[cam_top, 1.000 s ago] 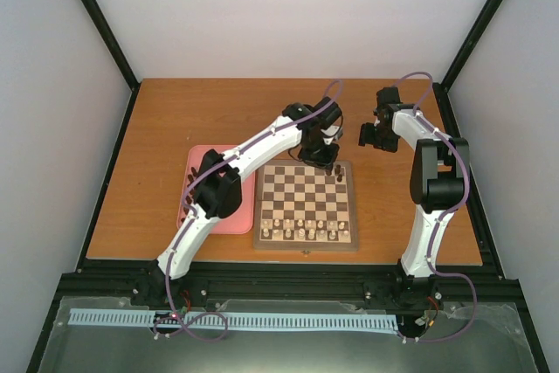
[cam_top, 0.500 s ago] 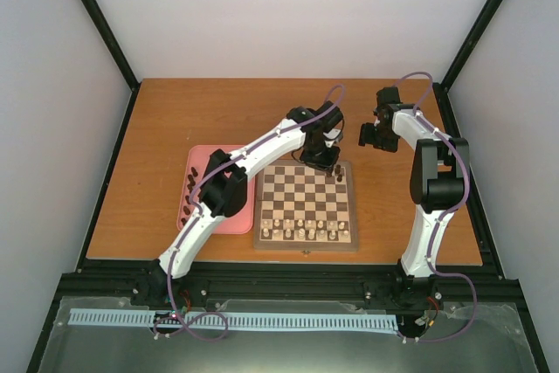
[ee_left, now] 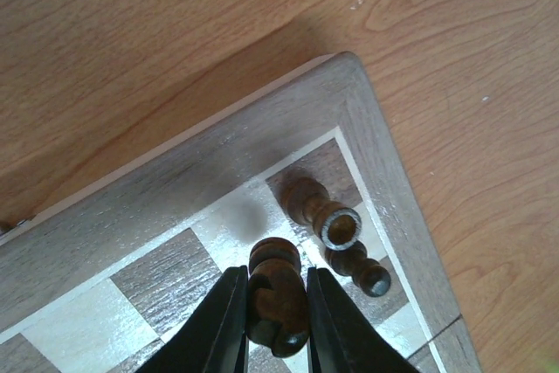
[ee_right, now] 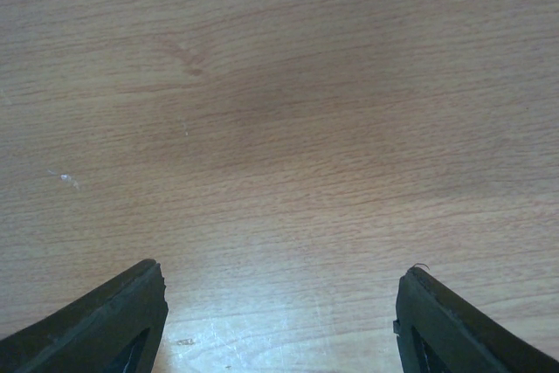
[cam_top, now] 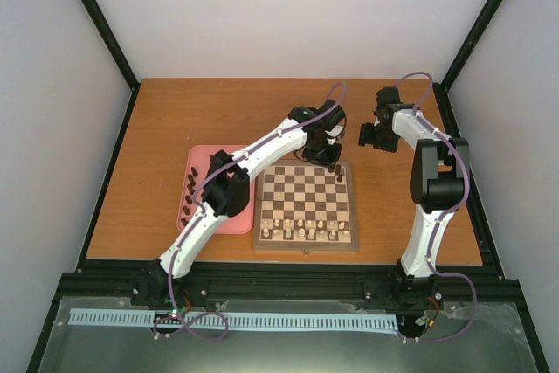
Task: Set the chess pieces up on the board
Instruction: Place the chess piece on the chessboard.
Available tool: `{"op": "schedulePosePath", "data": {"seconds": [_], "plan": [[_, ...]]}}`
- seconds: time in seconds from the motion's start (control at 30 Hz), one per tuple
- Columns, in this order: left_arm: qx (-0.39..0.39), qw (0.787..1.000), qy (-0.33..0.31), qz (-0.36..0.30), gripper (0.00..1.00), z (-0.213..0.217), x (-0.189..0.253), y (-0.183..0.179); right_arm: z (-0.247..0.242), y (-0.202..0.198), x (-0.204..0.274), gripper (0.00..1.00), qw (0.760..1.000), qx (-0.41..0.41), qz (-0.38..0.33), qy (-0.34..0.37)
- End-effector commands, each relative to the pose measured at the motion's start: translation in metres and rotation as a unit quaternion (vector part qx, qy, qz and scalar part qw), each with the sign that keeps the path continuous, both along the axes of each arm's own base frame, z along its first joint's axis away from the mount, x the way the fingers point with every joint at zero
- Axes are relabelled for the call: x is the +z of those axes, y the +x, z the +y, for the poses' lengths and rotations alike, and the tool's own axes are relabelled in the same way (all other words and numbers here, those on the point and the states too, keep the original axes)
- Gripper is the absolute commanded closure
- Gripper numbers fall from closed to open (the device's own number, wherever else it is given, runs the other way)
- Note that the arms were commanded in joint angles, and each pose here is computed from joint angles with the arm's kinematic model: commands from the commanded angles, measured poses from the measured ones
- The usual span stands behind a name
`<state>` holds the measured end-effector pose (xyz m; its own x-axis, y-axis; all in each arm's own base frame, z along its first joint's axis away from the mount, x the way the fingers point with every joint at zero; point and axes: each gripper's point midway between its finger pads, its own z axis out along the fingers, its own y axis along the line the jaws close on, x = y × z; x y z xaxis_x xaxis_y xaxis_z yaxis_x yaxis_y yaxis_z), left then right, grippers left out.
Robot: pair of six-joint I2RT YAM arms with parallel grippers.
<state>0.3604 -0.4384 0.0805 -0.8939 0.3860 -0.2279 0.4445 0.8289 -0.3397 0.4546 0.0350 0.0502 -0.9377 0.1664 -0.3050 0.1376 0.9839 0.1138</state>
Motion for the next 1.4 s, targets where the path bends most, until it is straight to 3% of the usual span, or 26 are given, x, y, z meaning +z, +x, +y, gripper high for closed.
{"op": "schedulePosePath", "data": {"seconds": [0.0, 0.4, 1.37], "plan": [[-0.007, 1.000, 0.004, -0.020, 0.88, -0.003, 0.001, 0.006, 0.003, 0.004, -0.005, 0.28, 1.000, 0.007, 0.000, 0.000], [-0.010, 0.999, 0.023, -0.028, 0.87, 0.003, -0.006, 0.009, 0.004, 0.005, -0.007, 0.28, 1.000, 0.008, 0.002, 0.001], [-0.016, 1.000, 0.000, -0.011, 0.72, -0.007, -0.005, 0.003, 0.005, 0.005, -0.005, 0.28, 1.000, 0.008, 0.001, 0.003]]}}
